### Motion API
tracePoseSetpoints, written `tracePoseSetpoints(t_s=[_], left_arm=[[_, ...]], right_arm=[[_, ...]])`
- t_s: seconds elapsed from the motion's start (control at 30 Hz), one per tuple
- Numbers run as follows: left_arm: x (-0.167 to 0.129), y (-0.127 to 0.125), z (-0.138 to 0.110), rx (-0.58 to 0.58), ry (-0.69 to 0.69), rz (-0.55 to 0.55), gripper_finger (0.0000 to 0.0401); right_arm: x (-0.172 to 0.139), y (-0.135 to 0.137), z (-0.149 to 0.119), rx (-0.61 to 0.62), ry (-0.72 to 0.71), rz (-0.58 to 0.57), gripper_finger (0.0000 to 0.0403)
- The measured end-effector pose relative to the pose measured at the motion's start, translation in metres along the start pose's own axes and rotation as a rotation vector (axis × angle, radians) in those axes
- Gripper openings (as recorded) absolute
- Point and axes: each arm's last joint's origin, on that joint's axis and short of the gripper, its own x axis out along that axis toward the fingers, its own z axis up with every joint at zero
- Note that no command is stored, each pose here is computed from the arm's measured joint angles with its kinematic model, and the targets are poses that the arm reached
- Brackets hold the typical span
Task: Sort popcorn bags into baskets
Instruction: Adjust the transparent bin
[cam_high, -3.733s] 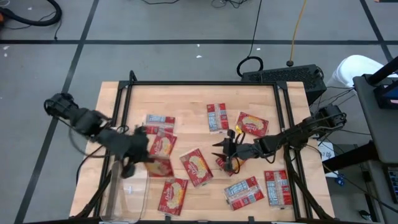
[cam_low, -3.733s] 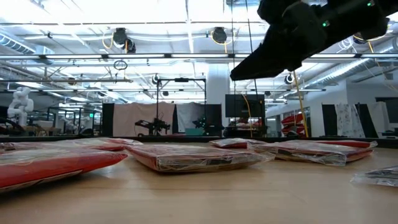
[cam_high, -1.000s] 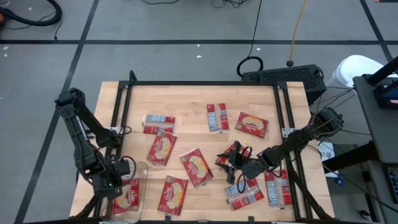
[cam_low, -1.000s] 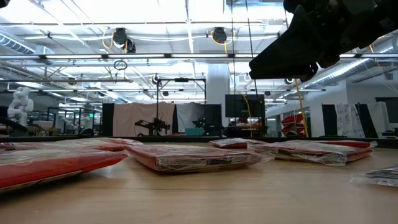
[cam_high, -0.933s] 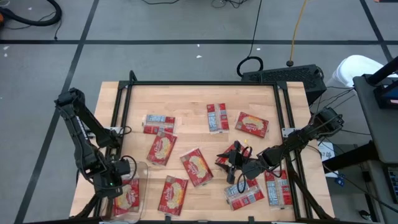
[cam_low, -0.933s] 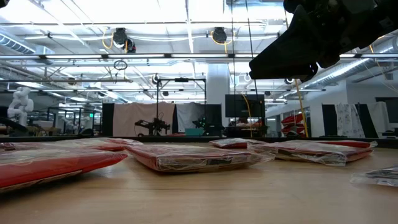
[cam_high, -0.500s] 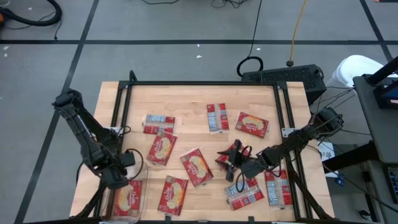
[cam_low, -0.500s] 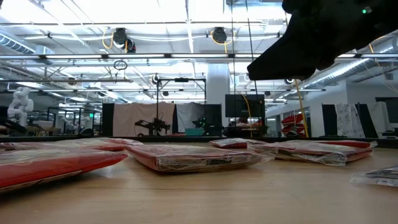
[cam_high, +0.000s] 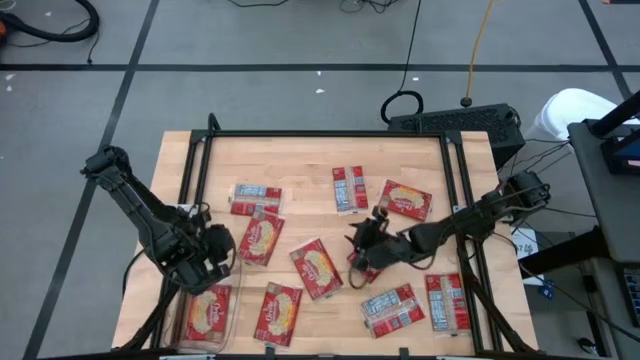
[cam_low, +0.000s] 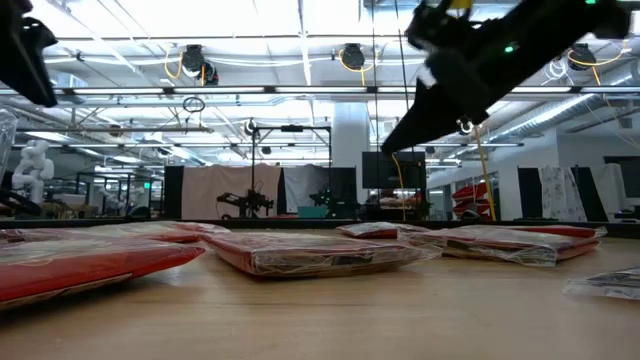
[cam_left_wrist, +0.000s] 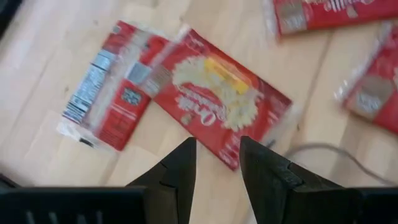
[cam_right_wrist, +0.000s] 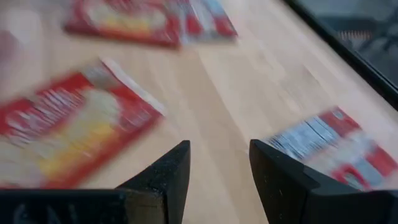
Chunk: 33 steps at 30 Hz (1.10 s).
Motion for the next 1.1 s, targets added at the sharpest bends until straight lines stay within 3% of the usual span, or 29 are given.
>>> tracePoseSetpoints(t_s=[0.2,0.33,0.43,0.63,0.9,1.1], left_arm=[[0.000,0.004,0.003,0.062,-0.101,0.069,0.0129],[0.004,0.015,0.009,0.054,-0.129,0.188,0.0129],[0.014,0.023,0.010,0.034,-0.057,0.227,0.0128],[0.029,0.024,-0.002,0.040,0.192,0.155,0.0096],[0.021,0.017,-0.008,0.003,0.278,0.075,0.0043],[0.018,0.014,-0.013,-0.029,0.368,0.033,0.0027]], right_arm=[[0.008,-0.017,0.000,-0.154,0.140,-0.029,0.0160],[0.014,-0.027,0.000,-0.150,0.166,-0.063,0.0160],[0.015,-0.028,0.002,-0.129,0.159,-0.067,0.0160],[0.012,-0.026,-0.003,-0.160,0.205,-0.043,0.0160],[0.012,-0.031,-0.022,-0.245,0.277,-0.060,0.0160],[0.020,-0.040,-0.041,-0.218,0.266,-0.075,0.0160]])
